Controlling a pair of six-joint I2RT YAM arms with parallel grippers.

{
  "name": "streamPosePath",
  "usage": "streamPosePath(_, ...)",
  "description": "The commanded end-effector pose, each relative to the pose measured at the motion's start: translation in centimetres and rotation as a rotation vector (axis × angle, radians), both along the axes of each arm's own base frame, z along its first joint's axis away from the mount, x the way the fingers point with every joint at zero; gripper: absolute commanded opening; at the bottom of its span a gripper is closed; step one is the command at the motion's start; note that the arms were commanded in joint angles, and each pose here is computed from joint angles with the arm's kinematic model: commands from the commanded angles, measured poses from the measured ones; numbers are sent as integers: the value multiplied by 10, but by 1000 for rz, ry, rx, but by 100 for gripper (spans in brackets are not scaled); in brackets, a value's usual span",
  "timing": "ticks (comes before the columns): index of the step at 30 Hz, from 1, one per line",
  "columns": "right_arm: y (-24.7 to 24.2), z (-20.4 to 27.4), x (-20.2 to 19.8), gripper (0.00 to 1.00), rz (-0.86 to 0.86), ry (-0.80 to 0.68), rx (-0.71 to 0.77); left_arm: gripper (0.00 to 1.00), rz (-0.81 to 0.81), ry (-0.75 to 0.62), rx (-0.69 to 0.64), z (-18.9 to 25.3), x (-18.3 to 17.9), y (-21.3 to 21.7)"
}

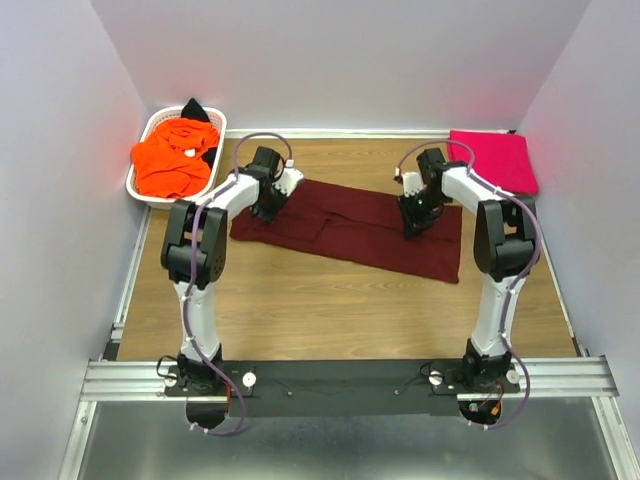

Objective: Fold and stack the t-shirts
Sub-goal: Fold the tshirt

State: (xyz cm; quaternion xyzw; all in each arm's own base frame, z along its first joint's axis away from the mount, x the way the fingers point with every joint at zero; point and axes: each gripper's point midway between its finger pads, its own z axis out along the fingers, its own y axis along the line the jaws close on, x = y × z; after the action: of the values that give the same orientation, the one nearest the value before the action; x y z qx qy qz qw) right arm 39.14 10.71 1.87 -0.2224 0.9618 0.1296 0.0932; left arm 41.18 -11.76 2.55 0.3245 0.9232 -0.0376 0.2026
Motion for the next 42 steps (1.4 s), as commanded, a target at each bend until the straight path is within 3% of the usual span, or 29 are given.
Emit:
streamPosePath(1, 12, -28, -70, 38, 44, 203, 19, 11, -44, -17, 85, -16, 44, 17)
streamPosePath(2, 24, -23, -80, 37, 64, 216, 55, 12, -53, -101, 76, 10, 76, 12)
streamPosePath(4, 60, -2, -111, 38, 150, 228, 134, 14, -63, -111, 84, 11, 98, 8)
streamPosePath(5, 72, 6, -119, 38, 182, 225, 164, 15, -66, -210, 58, 47, 129, -1)
streamPosePath(8, 102, 52, -115, 41, 191, 178, 293, 21, -74, -293, 2, 87, 157, -14)
streamPosePath(10, 100, 70, -100, 41, 174, 130, 286, 22, -72, -334, -61, 112, 158, -23)
streamPosePath(11, 101, 82, -87, 41, 171, 83, 288, 23, -80, -308, -78, 104, 148, -25)
streamPosePath(12, 98, 85, -80, 41, 172, 60, 281, 24, -103, -361, -135, 129, 144, -33)
streamPosePath(14, 90, 76, -68, 41, 167, 38, 220, 25, -92, -349, -191, 132, 129, -39)
streamPosePath(21, 78, 32, -55, 38, 190, 71, 116, 22, -25, -137, -306, 84, 63, -47)
streamPosePath(26, 70, 10, -66, 36, 183, 102, 85, 22, 11, -37, -296, 48, 37, -42)
streamPosePath(32, 71, -4, -96, 36, 173, 189, 122, 22, 28, 3, -281, 24, 43, -43)
streamPosePath(42, 117, -7, -159, 37, 189, 408, 320, 20, -2, 1, -236, -8, 106, -66)
